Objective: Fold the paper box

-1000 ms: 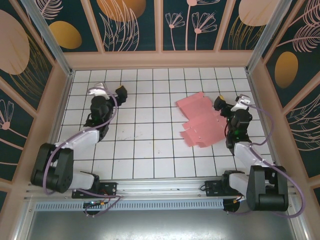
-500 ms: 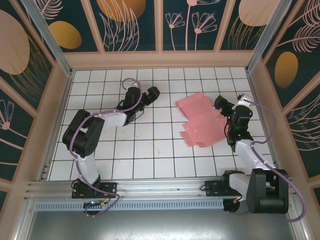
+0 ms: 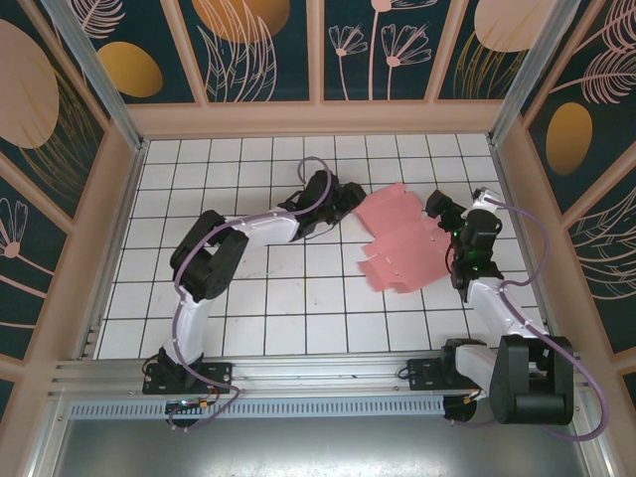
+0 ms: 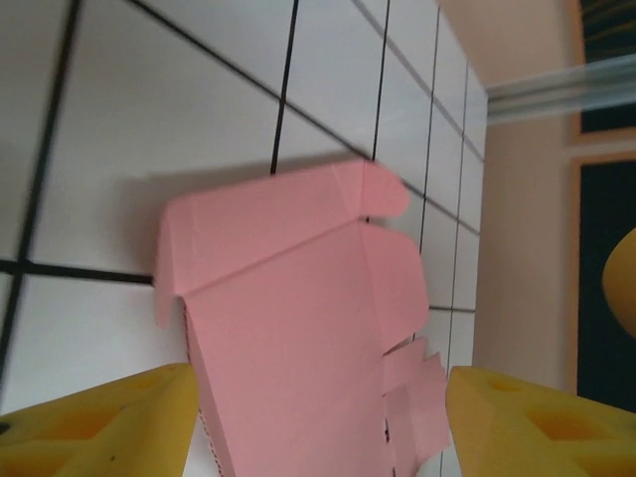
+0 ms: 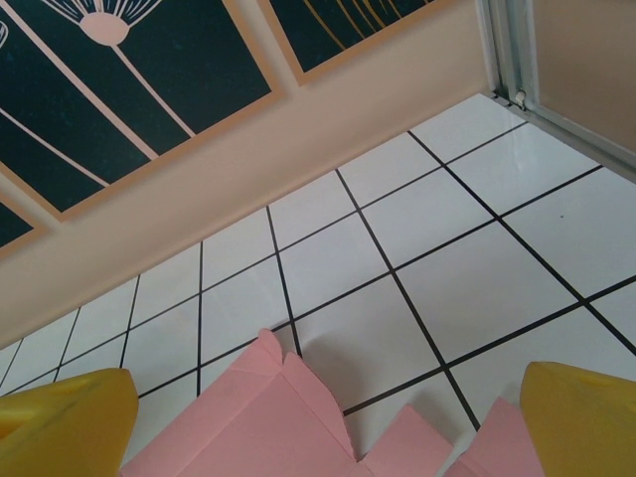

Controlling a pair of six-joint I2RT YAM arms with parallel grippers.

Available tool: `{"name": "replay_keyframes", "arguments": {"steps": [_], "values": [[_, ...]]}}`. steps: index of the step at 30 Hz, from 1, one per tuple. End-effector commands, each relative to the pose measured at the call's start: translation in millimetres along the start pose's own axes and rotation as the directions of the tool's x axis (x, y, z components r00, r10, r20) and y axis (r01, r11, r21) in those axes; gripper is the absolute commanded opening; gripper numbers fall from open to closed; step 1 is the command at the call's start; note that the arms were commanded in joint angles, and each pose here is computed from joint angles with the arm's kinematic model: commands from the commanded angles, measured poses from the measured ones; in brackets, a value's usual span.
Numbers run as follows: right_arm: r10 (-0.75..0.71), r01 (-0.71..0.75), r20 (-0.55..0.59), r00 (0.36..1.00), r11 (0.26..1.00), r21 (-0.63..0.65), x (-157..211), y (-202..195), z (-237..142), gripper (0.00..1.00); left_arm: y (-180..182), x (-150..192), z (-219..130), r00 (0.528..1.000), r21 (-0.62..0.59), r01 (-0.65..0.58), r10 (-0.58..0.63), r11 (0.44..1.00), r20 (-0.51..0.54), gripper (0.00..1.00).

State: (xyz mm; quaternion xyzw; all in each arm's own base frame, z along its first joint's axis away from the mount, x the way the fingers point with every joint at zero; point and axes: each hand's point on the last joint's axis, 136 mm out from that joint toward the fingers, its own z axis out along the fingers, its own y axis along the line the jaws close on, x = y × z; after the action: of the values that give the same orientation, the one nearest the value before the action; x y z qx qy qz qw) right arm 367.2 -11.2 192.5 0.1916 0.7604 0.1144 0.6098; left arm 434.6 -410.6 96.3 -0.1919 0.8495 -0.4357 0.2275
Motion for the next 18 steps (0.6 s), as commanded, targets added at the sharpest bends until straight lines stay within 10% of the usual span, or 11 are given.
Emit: {"name": "replay_keyframes", "arguments": {"steps": [1, 11, 18], "values": [[0.007, -0.007, -0.002, 1.000, 1.000, 0.006, 2.1, -2.2, -1.4, 0.99, 9.8, 19.0, 15.8, 0.996, -0.048, 0.052, -0.055, 0.998, -0.070, 0.62], [0.003, -0.003, -0.006, 1.000, 1.000, 0.016, 4.9, -9.7, -5.2, 0.99, 8.7, 33.5, 42.5, 0.986, -0.051, 0.092, -0.098, 0.994, -0.132, 0.45], [0.002, -0.003, 0.009, 1.000, 1.000, 0.031, 0.6, -15.0, -10.6, 0.99, 20.2, 33.1, 35.3, 0.991, -0.107, 0.069, -0.081, 0.992, -0.107, 0.55]]}}
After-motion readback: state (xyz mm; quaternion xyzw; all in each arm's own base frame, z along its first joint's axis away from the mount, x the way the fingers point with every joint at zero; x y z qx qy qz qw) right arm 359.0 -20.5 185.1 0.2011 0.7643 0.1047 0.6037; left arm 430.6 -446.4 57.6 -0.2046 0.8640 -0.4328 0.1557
